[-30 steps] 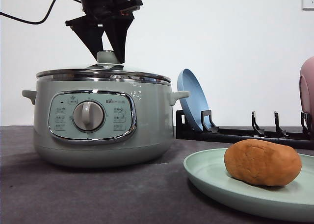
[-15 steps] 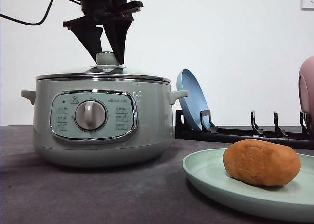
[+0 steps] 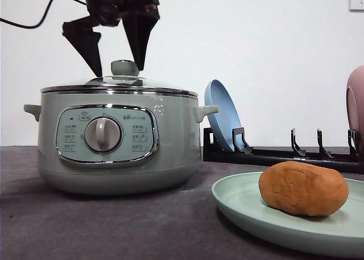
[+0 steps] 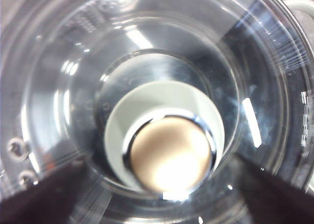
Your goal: Transfer potato from steamer to green plate
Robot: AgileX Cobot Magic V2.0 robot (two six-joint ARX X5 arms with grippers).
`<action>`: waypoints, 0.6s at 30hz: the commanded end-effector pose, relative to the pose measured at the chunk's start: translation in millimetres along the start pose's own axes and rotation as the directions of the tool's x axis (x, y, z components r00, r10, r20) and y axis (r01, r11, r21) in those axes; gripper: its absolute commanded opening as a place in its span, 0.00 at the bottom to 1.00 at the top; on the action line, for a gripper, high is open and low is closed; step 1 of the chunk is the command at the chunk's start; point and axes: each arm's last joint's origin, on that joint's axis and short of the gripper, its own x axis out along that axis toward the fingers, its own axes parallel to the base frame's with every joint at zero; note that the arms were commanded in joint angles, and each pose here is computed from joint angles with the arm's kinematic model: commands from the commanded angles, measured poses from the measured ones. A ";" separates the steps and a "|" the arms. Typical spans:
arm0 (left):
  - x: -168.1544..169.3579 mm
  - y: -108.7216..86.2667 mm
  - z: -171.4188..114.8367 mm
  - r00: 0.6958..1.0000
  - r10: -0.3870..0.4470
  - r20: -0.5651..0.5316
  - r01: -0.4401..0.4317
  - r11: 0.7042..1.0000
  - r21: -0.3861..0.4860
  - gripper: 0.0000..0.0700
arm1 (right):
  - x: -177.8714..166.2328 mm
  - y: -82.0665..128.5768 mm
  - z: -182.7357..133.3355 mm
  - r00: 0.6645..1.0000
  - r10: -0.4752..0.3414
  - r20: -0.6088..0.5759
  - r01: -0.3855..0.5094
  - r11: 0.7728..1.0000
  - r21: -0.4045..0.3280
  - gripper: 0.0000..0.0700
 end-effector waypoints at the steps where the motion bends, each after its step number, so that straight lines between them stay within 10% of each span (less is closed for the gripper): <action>1: -26.3 -3.2 -4.4 0.997 -0.008 0.079 0.008 1.000 -0.001 0.99 | -3.7 1.7 4.0 1.000 0.010 0.020 -0.010 1.000 -0.012 0.92; 18: -175.1 -13.4 -99.3 0.908 -0.038 0.417 0.025 0.999 0.037 1.00 | -3.7 1.5 3.1 1.000 0.008 0.011 -0.008 1.000 -0.012 0.92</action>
